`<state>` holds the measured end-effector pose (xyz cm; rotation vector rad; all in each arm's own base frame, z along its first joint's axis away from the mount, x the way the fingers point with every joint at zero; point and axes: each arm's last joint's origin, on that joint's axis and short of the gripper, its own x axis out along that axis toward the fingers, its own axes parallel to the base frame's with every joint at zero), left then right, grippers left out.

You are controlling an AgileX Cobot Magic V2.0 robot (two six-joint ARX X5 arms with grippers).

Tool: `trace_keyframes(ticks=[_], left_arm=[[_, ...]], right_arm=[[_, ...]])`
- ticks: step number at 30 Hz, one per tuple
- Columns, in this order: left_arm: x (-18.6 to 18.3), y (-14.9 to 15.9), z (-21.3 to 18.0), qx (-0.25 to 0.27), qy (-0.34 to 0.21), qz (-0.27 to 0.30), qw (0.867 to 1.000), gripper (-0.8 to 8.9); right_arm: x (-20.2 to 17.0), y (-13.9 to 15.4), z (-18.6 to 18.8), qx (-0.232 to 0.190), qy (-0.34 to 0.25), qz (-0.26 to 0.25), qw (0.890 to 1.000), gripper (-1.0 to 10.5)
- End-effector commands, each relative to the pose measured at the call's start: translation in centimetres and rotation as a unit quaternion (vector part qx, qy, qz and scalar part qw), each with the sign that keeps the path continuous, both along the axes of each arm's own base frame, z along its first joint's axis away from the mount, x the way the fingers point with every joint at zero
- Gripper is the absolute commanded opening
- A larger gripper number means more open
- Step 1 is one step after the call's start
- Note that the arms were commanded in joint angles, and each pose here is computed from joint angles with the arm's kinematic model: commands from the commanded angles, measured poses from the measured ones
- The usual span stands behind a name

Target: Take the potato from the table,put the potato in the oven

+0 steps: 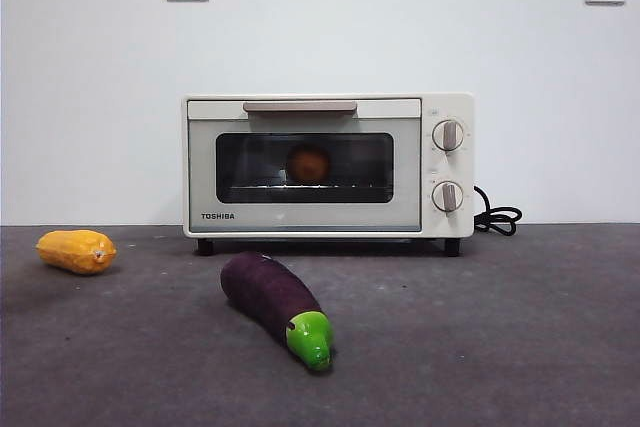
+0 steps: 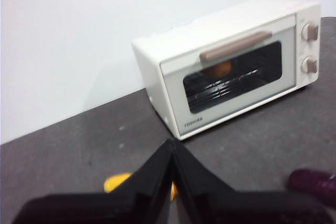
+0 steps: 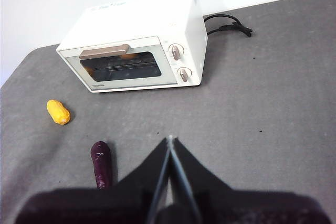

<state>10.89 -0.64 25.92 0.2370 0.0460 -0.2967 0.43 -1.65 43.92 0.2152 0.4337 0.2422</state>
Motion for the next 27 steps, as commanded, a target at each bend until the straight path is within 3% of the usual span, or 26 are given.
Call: trace_keyframes(ticks=[1,5,12,21,27], left_arm=[[-0.4,0.2,-2.9,-0.013,-0.004,0.021,1.0,-0.04],[-1.0,0.5,-5.6,-0.047,0.001,0.076,0.996,-0.04],[-1.2,1.1,-8.5,-0.103,0.009,0.18,0.978,-0.04],[-1.3,1.0,-11.0,-0.105,0.056,0.184,0.976,-0.04],[-1.3,1.0,-11.0,-0.098,0.055,0.183,0.977,-0.04]], right_arm=[[0.1,0.1,-0.3,-0.014,0.009,0.0,1.0,0.0],[0.1,0.1,-0.3,-0.014,0.009,0.0,1.0,0.0],[0.1,0.1,-0.3,-0.014,0.009,0.0,1.0,0.0],[0.1,0.1,-0.3,-0.014,0.009,0.0,1.0,0.0],[0.1,0.1,-0.3,-0.014,0.009,0.0,1.0,0.0]])
